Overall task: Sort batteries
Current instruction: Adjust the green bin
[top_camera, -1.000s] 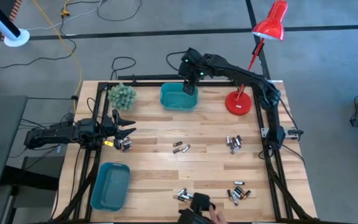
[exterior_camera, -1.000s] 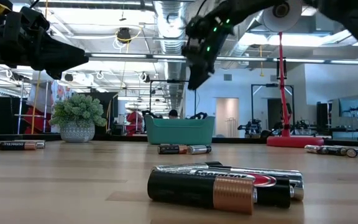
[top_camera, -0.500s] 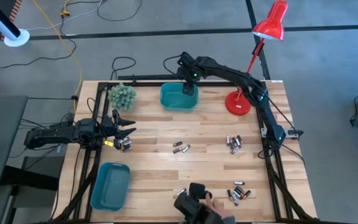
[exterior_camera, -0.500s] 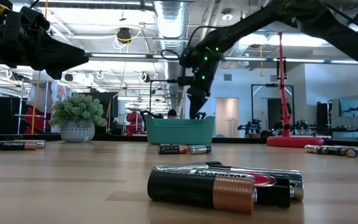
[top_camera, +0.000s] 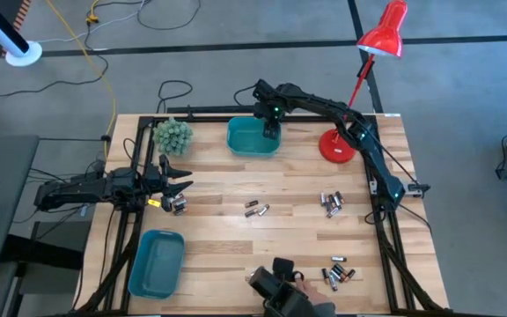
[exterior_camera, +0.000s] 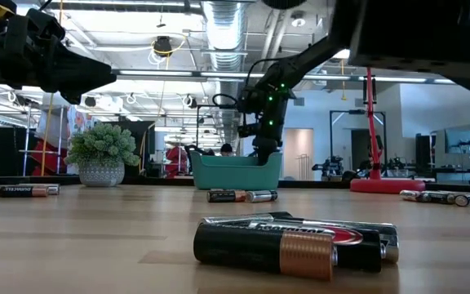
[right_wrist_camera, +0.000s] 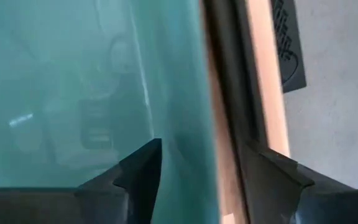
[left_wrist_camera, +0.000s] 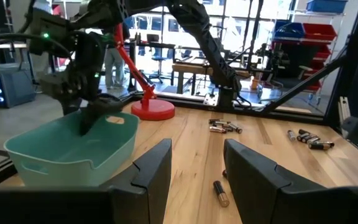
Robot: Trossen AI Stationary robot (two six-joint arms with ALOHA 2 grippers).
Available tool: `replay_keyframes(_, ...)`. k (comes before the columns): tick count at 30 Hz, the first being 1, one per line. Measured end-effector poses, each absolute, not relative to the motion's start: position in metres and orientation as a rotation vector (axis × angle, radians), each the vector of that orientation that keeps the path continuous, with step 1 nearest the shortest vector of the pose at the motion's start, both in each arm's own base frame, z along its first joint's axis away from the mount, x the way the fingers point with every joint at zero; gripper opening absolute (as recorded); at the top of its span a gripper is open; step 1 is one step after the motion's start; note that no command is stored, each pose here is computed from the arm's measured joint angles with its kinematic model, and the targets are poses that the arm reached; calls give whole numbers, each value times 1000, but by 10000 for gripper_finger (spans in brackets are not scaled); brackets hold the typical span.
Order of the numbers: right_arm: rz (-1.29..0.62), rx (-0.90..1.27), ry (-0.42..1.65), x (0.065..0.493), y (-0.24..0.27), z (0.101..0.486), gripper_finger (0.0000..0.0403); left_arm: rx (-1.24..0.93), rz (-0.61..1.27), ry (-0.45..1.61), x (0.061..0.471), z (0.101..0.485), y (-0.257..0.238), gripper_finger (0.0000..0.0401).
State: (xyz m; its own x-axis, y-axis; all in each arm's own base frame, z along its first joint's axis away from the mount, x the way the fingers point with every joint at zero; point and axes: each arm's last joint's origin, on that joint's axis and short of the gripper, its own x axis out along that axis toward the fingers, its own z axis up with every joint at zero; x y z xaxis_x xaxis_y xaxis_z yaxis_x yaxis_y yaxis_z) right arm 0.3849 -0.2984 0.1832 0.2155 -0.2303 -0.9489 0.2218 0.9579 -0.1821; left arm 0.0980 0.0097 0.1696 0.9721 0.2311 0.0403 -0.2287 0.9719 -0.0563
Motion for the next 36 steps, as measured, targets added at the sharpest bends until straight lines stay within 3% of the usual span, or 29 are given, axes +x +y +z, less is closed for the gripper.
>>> replay_keyframes(3,-296,-35,1309,388,-295,185,165,-51,232,-47,98,170,10,144)
replay_keyframes(8,-269,-1,1355,386,-286,187,28,-51,232,-47,98,170,10,144)
replay_keyframes(9,-275,21,1367,385,-284,188,17,-51,232,-47,98,170,10,144)
replay_keyframes(20,-541,510,1460,364,-270,198,3,-51,231,-46,98,170,10,144)
replay_keyframes(28,-701,647,1350,340,-249,229,1,-51,231,-47,98,170,10,144)
replay_keyframes(36,-898,878,1155,294,-211,215,1,-51,232,-46,98,170,10,144)
